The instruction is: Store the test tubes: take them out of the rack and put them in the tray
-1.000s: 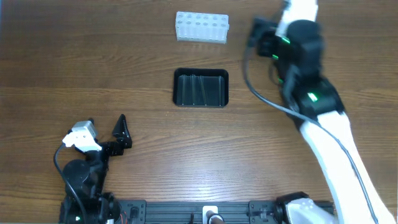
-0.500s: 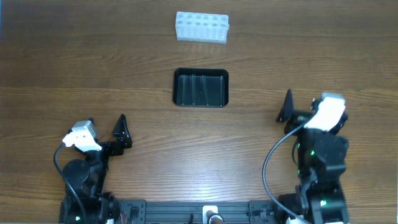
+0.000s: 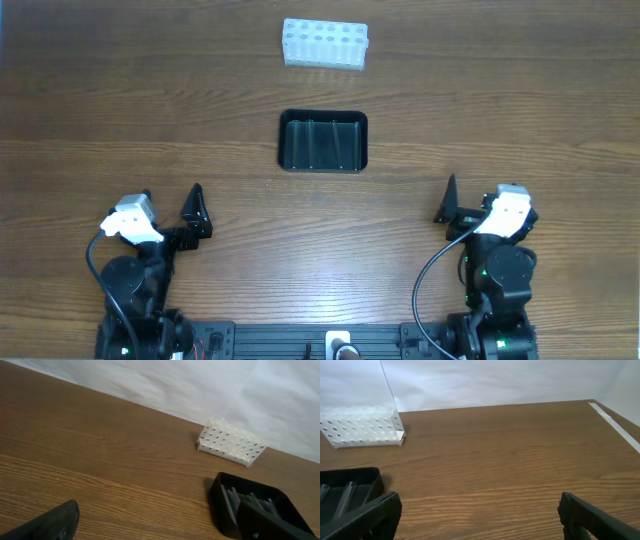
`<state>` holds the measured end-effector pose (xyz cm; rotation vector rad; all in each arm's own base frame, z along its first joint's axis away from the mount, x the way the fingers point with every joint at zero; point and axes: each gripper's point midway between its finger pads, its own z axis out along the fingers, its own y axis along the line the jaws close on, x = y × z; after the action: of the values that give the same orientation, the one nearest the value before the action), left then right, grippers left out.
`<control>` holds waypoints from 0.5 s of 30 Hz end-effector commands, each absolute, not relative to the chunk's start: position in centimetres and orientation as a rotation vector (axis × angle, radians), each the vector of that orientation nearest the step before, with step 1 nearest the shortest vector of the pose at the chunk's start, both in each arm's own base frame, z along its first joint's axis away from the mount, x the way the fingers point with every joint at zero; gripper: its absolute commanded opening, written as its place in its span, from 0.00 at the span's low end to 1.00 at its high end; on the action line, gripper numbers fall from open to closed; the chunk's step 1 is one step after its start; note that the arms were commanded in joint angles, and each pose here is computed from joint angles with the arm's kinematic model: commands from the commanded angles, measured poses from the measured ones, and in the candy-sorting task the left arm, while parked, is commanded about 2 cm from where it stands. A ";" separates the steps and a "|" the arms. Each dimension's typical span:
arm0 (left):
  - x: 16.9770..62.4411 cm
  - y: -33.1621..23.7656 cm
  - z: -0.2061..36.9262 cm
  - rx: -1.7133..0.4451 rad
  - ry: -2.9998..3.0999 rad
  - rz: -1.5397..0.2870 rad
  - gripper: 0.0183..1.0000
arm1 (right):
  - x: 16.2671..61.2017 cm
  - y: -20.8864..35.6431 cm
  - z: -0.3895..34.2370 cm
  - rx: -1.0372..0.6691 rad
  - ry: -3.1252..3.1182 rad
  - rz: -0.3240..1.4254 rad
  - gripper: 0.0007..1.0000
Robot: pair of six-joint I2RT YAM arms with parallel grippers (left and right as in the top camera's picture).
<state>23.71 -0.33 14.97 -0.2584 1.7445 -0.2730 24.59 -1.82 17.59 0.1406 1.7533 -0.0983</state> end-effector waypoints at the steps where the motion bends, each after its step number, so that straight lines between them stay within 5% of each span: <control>1: 23.7 -0.6 14.8 -0.249 1.748 -0.285 1.00 | 24.6 -1.5 16.4 0.125 1.737 -0.080 0.99; 15: 23.7 -0.6 14.8 -0.249 1.748 -0.286 1.00 | 24.6 -0.7 16.5 0.070 1.610 -0.045 0.99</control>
<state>23.71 -0.33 14.98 -0.2583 1.7441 -0.2730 24.42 -0.92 17.33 0.0983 1.6103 -0.0440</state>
